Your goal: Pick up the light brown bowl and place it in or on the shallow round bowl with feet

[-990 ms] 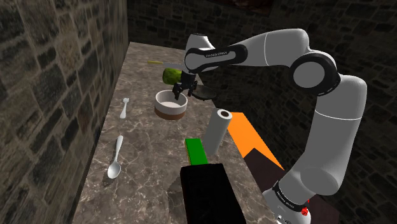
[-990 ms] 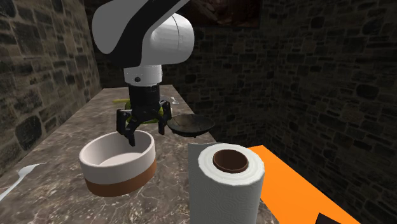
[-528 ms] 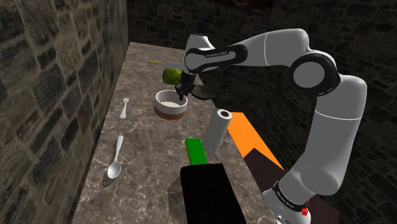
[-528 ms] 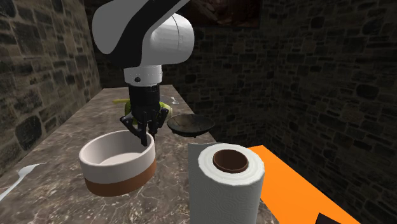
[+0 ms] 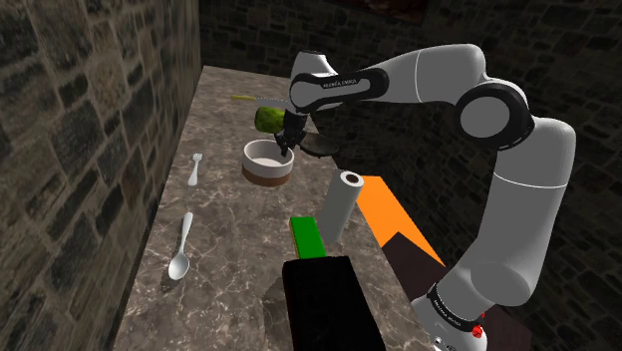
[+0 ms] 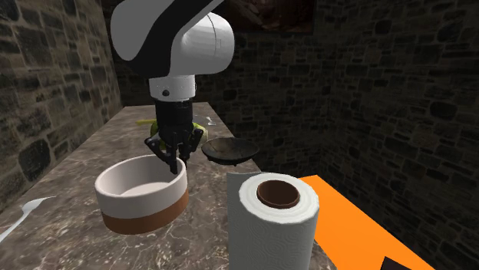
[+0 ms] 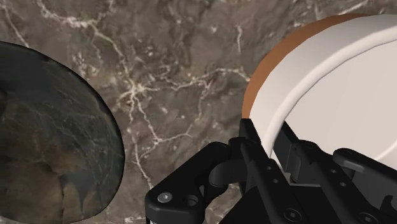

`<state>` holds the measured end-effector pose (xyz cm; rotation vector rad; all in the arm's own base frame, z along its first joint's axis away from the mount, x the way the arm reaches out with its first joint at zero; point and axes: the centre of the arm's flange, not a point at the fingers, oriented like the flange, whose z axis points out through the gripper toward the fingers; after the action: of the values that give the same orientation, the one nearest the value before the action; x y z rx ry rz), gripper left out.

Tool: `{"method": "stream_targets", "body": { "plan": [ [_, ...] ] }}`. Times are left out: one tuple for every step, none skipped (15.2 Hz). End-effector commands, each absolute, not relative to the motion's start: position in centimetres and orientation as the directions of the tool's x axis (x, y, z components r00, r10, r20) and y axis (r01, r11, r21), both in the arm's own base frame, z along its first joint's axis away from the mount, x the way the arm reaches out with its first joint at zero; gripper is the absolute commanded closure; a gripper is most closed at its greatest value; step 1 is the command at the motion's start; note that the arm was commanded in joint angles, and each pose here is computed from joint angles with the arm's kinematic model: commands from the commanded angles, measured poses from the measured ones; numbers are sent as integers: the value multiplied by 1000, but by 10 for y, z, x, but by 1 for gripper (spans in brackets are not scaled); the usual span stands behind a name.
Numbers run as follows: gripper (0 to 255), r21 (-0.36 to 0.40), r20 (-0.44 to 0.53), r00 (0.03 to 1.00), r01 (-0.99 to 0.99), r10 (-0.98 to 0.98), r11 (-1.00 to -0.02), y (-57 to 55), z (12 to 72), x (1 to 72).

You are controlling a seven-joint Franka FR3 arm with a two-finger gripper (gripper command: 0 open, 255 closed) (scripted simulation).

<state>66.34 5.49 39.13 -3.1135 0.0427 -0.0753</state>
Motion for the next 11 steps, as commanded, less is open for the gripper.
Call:
{"method": "stream_targets", "body": {
  "plan": [
    [255, -28, 49, 998, -27, -28, -999, 56, 402, 663],
    [255, -28, 49, 998, -27, -28, -999, 56, 407, 663],
    [255, -28, 49, 998, -27, -28, -999, 56, 413, 663],
    [255, -28, 49, 998, -27, -28, -999, 56, 418, 663],
    [255, -28, 49, 998, -27, -28, -999, 56, 423, 663],
    [255, -28, 49, 998, -27, -28, -999, 56, 428, 663],
    [255, -28, 49, 998, -27, -28, -999, 56, 434, 663],
    [255, -28, 49, 998, -27, -28, -999, 56, 439, 663],
    [255, -28, 49, 998, -27, -28, -999, 56, 444, 663],
    [255, -28, 49, 998, -27, -28, -999, 56, 450, 663],
    [255, -28, 49, 998, -27, -28, -999, 56, 455, 663]
  ]
}}
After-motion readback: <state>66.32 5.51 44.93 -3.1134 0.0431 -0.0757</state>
